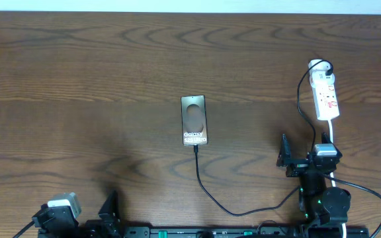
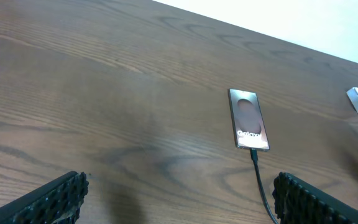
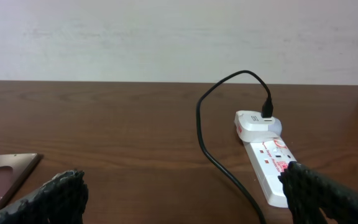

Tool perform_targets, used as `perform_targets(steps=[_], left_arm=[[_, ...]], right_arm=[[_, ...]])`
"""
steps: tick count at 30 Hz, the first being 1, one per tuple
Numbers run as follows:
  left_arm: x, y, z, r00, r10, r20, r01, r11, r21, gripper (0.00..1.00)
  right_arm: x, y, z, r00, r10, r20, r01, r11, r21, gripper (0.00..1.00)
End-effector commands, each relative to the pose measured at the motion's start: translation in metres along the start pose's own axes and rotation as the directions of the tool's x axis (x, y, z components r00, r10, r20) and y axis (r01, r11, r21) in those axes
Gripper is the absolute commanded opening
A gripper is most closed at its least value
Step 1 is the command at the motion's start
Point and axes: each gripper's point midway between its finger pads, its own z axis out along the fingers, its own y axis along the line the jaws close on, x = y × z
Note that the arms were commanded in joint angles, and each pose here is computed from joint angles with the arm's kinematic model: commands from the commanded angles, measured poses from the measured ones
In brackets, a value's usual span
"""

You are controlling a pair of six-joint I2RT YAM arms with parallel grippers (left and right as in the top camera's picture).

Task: Plug charger to phone and switch on socket

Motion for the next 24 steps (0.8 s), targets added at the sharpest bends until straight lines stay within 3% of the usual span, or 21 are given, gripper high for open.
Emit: perform_targets(steps=[1, 16, 20, 24], left_arm=[[0.0, 0.001, 0.0, 1.0, -0.006, 0.01, 0.006, 1.0, -0.004, 0.97], [0.0, 0.0, -0.013, 0.996, 0.001, 0.086, -0.002, 1.0, 0.015, 0.97], [-0.016, -0.003, -0.006, 0.989, 0.018, 0.148, -0.022, 0.999, 0.026, 0.97], [-0.038, -0.007, 0.008, 0.964, 0.119, 0.24, -0.128, 0.992, 0.021, 0.97]], right_arm=[[0.0, 0.002, 0.0, 1.0, -0.012, 0.0, 0.012, 1.0, -0.009, 0.99], [0.0, 0.002, 0.0, 1.0, -0.012, 0.0, 0.012, 1.0, -0.009, 0.99], [0.0, 0.002, 0.0, 1.0, -0.012, 0.0, 0.012, 1.0, -0.009, 0.99], [0.0, 0.002, 0.0, 1.0, -0.012, 0.0, 0.012, 1.0, -0.008, 0.99]])
